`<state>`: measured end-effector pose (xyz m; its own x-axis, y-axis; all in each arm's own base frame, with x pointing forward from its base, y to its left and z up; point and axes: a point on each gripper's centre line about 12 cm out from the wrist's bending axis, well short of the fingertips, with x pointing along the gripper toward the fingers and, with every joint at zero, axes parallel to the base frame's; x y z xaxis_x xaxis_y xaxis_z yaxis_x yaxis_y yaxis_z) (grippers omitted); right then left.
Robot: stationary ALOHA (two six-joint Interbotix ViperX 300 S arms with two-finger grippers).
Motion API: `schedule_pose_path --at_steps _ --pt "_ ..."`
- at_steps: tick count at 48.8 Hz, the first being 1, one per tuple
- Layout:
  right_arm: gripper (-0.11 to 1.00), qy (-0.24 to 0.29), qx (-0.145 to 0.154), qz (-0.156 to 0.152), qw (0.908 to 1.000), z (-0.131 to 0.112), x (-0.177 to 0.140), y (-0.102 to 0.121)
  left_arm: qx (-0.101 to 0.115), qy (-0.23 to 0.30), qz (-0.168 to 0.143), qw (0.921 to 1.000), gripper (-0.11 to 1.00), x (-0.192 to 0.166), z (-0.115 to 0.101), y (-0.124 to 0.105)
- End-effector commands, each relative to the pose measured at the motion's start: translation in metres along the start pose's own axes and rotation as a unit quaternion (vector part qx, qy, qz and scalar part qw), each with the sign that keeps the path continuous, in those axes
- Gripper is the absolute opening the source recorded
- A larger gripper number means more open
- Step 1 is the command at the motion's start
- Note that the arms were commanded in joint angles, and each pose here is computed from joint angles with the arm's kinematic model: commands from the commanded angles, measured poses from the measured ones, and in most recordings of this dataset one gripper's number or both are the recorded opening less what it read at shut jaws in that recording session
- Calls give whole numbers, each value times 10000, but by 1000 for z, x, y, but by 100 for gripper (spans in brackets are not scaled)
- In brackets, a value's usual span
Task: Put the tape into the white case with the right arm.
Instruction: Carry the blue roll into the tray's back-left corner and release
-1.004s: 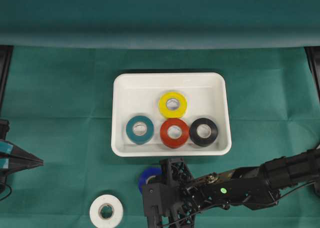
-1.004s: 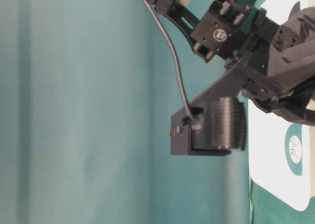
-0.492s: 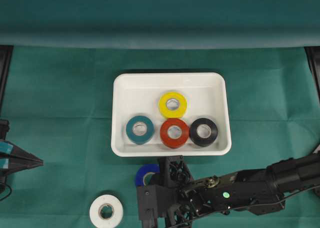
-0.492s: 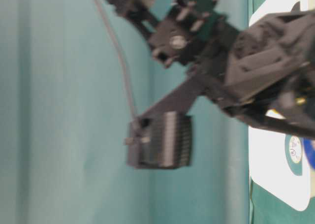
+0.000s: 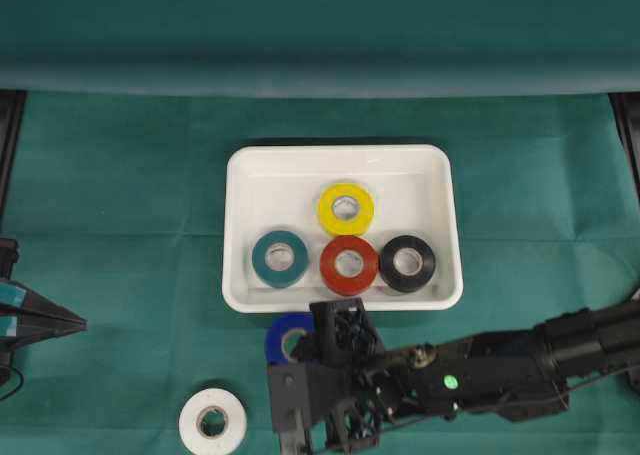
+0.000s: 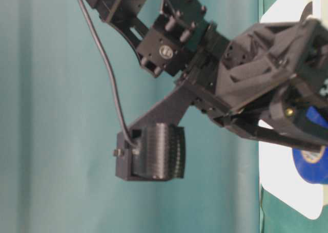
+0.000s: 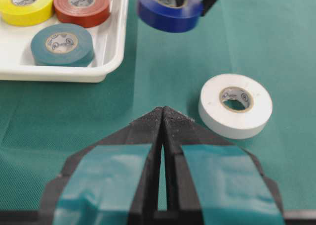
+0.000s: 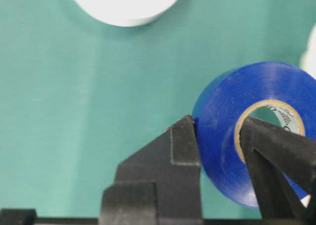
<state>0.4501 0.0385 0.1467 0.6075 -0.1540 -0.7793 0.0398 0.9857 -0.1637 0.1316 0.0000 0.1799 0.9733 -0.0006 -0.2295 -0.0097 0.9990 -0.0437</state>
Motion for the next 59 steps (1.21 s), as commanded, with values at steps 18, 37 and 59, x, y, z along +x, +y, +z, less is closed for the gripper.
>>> schedule_pose_path --at_steps 18,37,59 --pt "1 -677 626 -592 9940 26 -10 -109 -2 -62 5 10000 0 0 4 0" --pt "1 -1010 1119 -822 9851 17 -5 -176 -2 -54 6 10000 0 0 4 0" --pt "1 -1099 667 -763 9888 18 4 -175 6 -62 6 10000 0 0 4 0"
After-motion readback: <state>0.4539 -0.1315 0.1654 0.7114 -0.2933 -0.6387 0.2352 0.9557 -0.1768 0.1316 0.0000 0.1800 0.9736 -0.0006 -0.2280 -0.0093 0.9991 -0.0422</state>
